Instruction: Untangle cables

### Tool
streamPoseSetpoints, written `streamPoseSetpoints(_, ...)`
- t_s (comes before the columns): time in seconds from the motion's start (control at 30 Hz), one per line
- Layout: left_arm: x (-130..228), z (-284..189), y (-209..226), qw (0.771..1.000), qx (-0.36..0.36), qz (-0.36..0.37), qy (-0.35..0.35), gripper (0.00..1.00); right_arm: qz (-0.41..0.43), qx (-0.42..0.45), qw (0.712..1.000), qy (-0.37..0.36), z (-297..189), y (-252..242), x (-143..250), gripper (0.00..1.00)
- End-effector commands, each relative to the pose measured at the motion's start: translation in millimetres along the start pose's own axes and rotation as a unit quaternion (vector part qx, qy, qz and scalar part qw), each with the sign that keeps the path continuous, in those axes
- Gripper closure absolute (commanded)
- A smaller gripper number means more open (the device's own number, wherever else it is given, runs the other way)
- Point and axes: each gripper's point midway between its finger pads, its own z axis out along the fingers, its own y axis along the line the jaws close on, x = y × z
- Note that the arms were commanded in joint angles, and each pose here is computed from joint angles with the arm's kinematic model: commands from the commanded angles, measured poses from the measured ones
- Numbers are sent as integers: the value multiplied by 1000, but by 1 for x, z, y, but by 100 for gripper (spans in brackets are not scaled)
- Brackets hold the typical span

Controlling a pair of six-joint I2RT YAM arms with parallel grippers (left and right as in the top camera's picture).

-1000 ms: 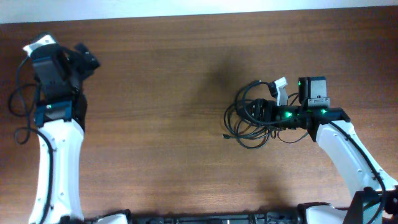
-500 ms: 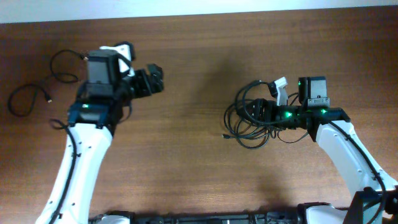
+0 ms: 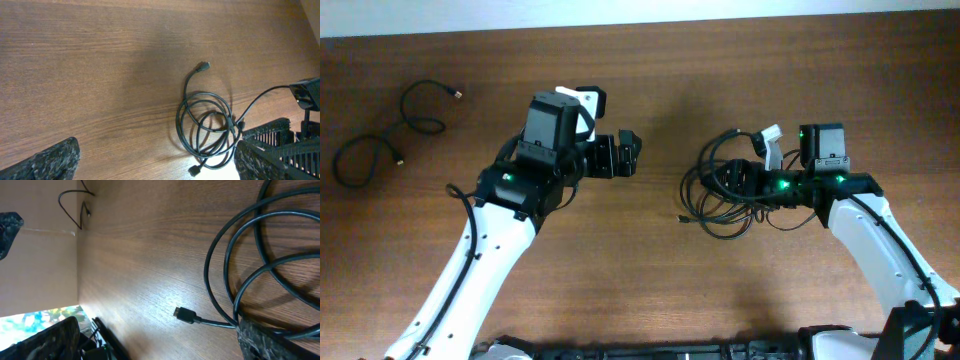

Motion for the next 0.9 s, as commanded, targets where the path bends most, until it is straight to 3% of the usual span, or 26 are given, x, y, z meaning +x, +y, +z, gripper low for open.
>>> streamPoseSetpoints(0.0,1,1,-3,1000,5,-2,5,1,-23,-8,1000,-10,1,5,-7,1)
streamPoseSetpoints(0.23,2,1,-3,1000,4,-2,7,1,36,-45,998,-32,0,20,-24,1)
streamPoseSetpoints(0.37,2,1,-3,1000,4,-2,6,1,-30,-138,989,-46,-5,65,-40,1)
streamPoseSetpoints(0.53,2,1,-3,1000,4,-2,6,1,-81,-170,981,-47,9,102,-39,5)
streamPoseSetpoints(0.7,2,1,-3,1000,4,-2,7,1,-67,-68,993,-68,18,74,-33,11)
streamPoseSetpoints(0.87,3,2,-1,1000,-1,-3,8,1,-66,78,991,-88,-17,45,-13,10)
